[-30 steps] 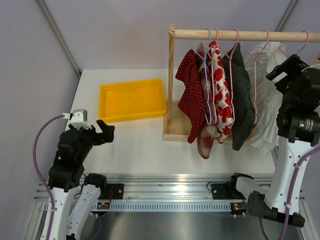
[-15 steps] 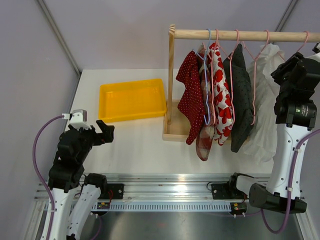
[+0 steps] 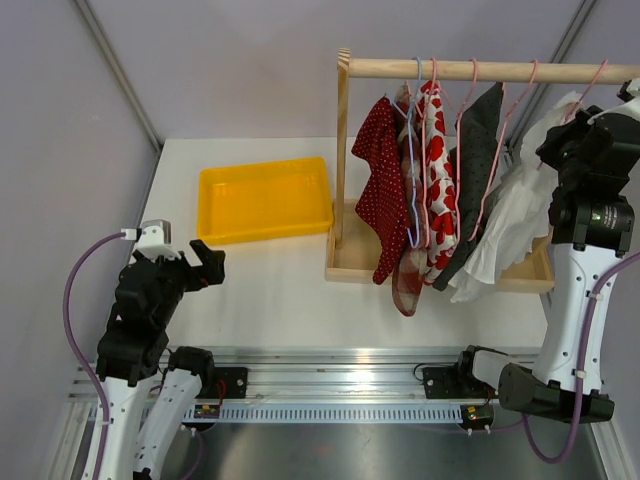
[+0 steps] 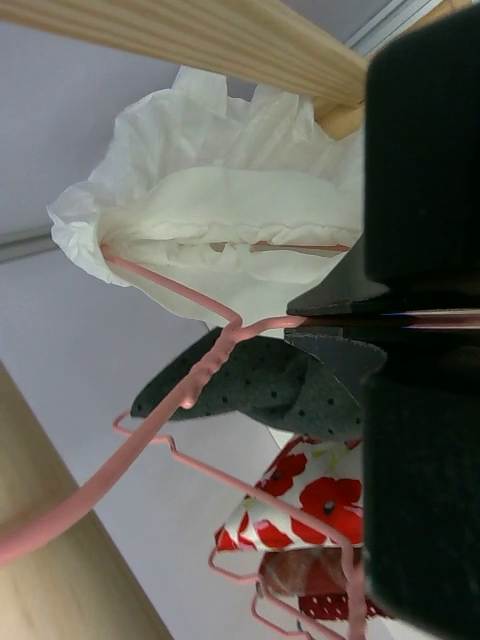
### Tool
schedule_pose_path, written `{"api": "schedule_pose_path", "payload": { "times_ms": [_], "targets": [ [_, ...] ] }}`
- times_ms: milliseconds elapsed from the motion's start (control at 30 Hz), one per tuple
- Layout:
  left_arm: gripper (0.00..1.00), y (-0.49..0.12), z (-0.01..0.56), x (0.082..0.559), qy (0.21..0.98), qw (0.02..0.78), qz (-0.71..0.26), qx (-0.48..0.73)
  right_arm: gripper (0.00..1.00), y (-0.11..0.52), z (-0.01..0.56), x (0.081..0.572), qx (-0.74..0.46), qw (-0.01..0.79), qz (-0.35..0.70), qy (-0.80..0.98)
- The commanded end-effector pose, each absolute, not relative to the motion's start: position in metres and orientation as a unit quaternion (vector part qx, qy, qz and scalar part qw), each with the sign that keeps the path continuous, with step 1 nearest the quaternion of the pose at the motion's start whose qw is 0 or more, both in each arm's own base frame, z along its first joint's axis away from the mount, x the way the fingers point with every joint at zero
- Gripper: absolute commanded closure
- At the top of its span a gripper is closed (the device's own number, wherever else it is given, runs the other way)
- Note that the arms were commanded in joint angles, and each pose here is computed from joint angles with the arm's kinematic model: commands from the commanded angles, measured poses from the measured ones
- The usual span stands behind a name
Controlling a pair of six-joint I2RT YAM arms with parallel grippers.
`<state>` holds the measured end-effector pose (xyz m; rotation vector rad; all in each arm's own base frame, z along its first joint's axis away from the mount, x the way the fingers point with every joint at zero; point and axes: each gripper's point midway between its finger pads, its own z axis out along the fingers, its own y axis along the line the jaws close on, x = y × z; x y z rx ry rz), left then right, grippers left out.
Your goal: Remove the skirt from the hanger
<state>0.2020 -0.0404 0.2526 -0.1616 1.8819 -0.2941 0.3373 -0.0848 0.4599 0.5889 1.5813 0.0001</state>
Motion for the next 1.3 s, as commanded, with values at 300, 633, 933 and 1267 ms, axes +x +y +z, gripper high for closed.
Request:
{"api": "schedule_pose_path", "payload": {
  "times_ms": [300, 633, 933, 1267],
  "targets": [
    [0.01, -0.046, 0.317, 0.229, 0.773, 0.615, -0.142, -0.069, 1.0, -0.05, 0.56, 0.219, 0.228, 0.768, 0.036, 0.598],
    [0.01, -0.134, 0.417, 0.258, 0.749, 0.6, -0.28, 0.012, 1.0, -0.009, 0.48, 0.169, 0.242, 0.718, 0.132, 0.64],
    [0.55, -0.259, 0.449, 0.169, 0.647, 0.533, -0.524, 0.153, 1.0, -0.008, 0.466, 0.143, 0.253, 0.715, 0.125, 0.64],
    [0.01, -0.408, 0.451, 0.053, 0.634, 0.489, -0.518, 0.302, 1.0, -0.002, 0.461, 0.138, 0.255, 0.709, 0.138, 0.643]
  ]
}}
